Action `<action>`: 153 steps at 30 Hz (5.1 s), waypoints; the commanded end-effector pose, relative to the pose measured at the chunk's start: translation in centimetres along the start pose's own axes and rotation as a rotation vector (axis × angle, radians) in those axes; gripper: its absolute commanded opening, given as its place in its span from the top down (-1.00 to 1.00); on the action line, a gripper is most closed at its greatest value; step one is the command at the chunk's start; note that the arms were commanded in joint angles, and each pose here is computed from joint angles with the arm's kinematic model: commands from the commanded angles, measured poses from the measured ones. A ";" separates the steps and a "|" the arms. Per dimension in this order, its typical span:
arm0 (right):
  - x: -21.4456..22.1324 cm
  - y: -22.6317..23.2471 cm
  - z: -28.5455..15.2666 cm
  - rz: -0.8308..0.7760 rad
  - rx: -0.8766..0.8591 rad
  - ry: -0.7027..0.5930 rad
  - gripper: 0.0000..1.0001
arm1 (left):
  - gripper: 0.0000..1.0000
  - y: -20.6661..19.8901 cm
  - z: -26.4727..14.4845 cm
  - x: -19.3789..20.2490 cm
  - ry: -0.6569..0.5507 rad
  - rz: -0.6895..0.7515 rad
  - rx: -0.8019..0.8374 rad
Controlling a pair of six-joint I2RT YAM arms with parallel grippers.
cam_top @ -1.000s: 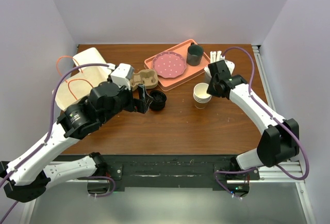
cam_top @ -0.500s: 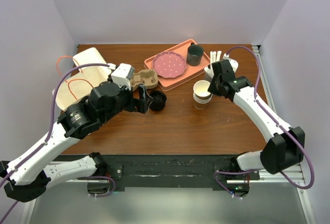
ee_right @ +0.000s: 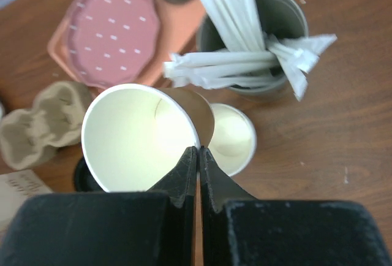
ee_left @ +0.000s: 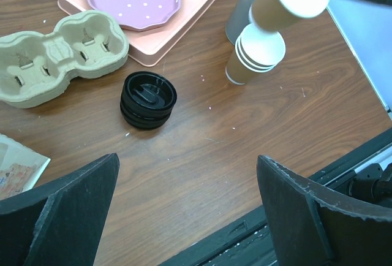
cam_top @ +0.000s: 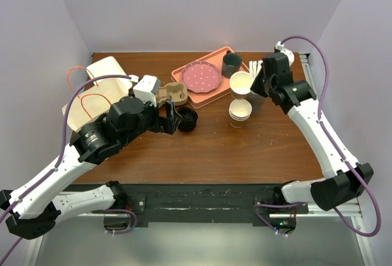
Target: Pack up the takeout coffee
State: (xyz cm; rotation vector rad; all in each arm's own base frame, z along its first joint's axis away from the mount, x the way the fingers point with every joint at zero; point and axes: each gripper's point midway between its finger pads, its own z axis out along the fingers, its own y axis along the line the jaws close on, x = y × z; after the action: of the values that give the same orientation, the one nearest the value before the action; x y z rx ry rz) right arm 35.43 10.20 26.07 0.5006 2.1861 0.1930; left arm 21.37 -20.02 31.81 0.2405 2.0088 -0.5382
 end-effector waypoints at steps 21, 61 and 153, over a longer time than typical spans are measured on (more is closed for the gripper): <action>17.0 3.0 -4.8 -0.067 -0.393 0.279 1.00 | -0.98 2.2 0.0 -0.6 -0.027 0.090 -0.107; 9.2 -1.0 -15.4 -0.052 -0.386 0.136 -0.03 | -0.49 0.3 15.7 8.0 0.497 0.887 0.050; 8.6 -0.1 -15.6 -0.089 -0.408 0.131 0.09 | 0.91 3.5 22.0 13.3 0.721 0.813 -0.138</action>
State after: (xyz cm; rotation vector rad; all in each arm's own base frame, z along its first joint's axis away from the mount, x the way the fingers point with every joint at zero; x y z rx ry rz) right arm 18.28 13.84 27.78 0.1583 2.2678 0.5657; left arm 33.44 -28.51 8.86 1.2778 2.3686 0.2428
